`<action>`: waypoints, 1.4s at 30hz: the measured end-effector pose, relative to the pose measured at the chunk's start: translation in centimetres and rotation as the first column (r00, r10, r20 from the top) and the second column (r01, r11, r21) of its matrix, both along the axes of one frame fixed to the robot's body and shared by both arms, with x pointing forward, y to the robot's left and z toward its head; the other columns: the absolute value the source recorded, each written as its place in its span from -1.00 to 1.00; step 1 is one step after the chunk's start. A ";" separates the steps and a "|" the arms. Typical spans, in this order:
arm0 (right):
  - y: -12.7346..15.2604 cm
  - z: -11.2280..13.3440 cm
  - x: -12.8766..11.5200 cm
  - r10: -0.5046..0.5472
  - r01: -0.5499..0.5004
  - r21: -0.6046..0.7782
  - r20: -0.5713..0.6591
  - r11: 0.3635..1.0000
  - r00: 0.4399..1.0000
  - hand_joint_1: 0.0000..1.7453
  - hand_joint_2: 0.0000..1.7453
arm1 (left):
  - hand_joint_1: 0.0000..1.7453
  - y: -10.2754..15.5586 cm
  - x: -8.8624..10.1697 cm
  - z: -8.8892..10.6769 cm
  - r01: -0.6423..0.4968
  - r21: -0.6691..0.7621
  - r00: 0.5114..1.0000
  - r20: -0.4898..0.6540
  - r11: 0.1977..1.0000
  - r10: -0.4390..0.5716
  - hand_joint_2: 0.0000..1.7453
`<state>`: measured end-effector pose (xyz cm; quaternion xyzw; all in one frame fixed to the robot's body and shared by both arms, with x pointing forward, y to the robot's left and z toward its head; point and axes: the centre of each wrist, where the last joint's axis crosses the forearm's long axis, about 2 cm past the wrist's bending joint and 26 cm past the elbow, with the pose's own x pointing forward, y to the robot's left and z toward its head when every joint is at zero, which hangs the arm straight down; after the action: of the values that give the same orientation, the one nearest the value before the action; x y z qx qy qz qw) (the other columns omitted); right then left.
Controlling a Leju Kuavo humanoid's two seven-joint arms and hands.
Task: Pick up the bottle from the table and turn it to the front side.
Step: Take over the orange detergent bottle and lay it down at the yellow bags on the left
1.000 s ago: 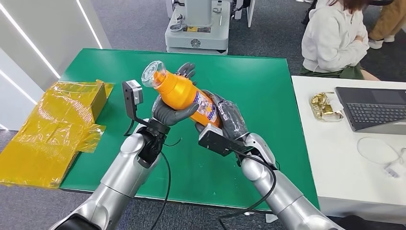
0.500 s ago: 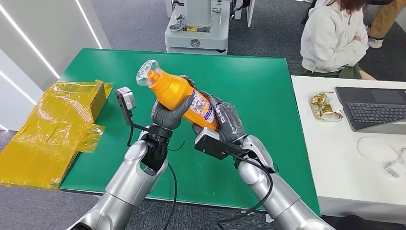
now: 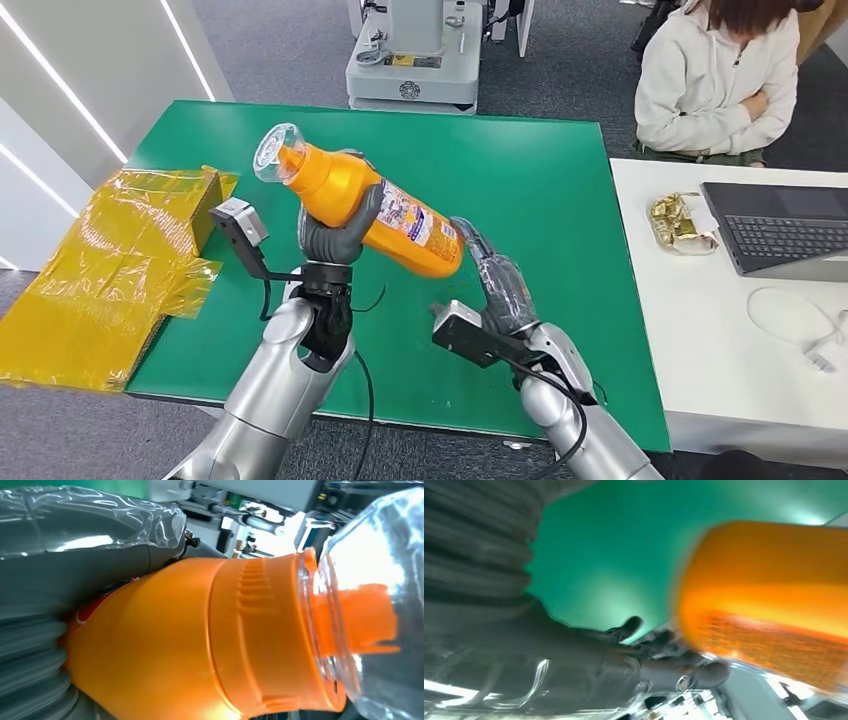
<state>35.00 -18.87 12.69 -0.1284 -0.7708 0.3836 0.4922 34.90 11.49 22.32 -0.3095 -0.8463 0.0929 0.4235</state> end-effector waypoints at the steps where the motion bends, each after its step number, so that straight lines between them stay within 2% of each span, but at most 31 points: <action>1: -0.3 -0.3 -0.3 -0.003 0.003 0.002 -0.010 1.000 1.000 -1.00 1.00 | 0.90 0.1 0.1 0.2 -0.017 0.011 1.000 0.016 1.000 0.017 1.00; 6: -1.0 -1.2 -2.1 0.009 -0.006 0.064 -0.049 0.998 0.999 -1.00 1.00 | 1.00 0.9 1.0 1.2 -0.163 0.129 0.979 0.142 0.978 0.145 1.00; 10: -1.5 -1.2 -3.2 0.019 -0.014 0.120 -0.043 0.993 0.999 -1.00 1.00 | 1.00 1.9 1.5 1.5 -0.286 0.257 0.941 0.256 0.923 0.221 1.00; 14: -1.5 -1.2 -3.4 0.022 -0.016 0.129 -0.041 0.991 0.999 -1.00 1.00 | 1.00 2.2 1.6 1.5 -0.314 0.286 0.930 0.283 0.905 0.233 1.00; 15: -1.6 -1.1 -3.9 0.023 -0.018 0.141 -0.033 0.990 0.999 -1.00 1.00 | 1.00 2.7 1.9 1.6 -0.402 0.387 0.896 0.354 0.830 0.269 1.00; 16: -1.8 -0.9 -4.6 0.024 -0.020 0.155 -0.020 0.988 1.000 -1.00 1.00 | 1.00 3.5 2.2 1.7 -0.519 0.493 0.838 0.455 0.699 0.301 1.00; 17: -2.1 -0.6 -5.4 0.025 -0.024 0.170 -0.005 0.985 1.000 -1.00 1.00 | 1.00 4.3 2.6 1.9 -0.641 0.559 0.757 0.573 0.526 0.315 1.00; 18: -2.4 -0.3 -6.2 0.025 -0.028 0.185 0.014 0.982 1.000 -1.00 1.00 | 1.00 5.2 2.9 2.1 -0.758 0.568 0.650 0.699 0.320 0.298 1.00; 19: -2.7 -0.1 -6.6 0.025 -0.030 0.191 0.029 0.981 0.999 -1.00 1.00 | 1.00 5.7 3.0 2.1 -0.804 0.560 0.594 0.753 0.200 0.283 1.00; 22: -3.7 0.3 -7.7 0.006 -0.025 0.230 0.080 0.973 0.997 -1.00 1.00 | 1.00 7.0 3.1 1.9 -0.863 0.494 0.468 0.860 -0.103 0.203 1.00; 24: -4.6 0.6 -8.7 -0.019 -0.015 0.285 0.114 0.958 0.993 -1.00 1.00 | 1.00 8.1 3.2 1.3 -0.861 0.454 0.430 0.891 -0.230 0.146 1.00; 28: -6.4 1.3 -10.7 -0.083 0.019 0.375 0.154 0.927 0.985 -1.00 1.00 | 1.00 10.3 3.3 0.0 -0.825 0.440 0.441 0.894 -0.356 0.084 1.00; 32: -8.0 1.8 -12.6 -0.145 0.056 0.420 0.183 0.906 0.972 -1.00 1.00 | 1.00 12.4 3.4 -1.7 -0.741 0.464 0.505 0.862 -0.485 0.052 1.00; 35: -9.0 2.1 -14.0 -0.184 0.084 0.430 0.198 0.899 0.963 -1.00 1.00 | 1.00 14.2 2.9 -3.6 -0.675 0.514 0.558 0.825 -0.530 0.089 1.00; 42: -9.9 2.6 -15.9 -0.217 0.105 0.412 0.234 0.905 0.948 -1.00 1.00 | 1.00 17.3 0.7 -7.8 -0.481 0.582 0.636 0.746 -0.656 0.196 1.00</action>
<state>19.10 -28.80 15.32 -0.1423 -0.8793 0.1567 0.4267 35.57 28.81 14.55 0.5619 -0.5847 -0.4970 0.3089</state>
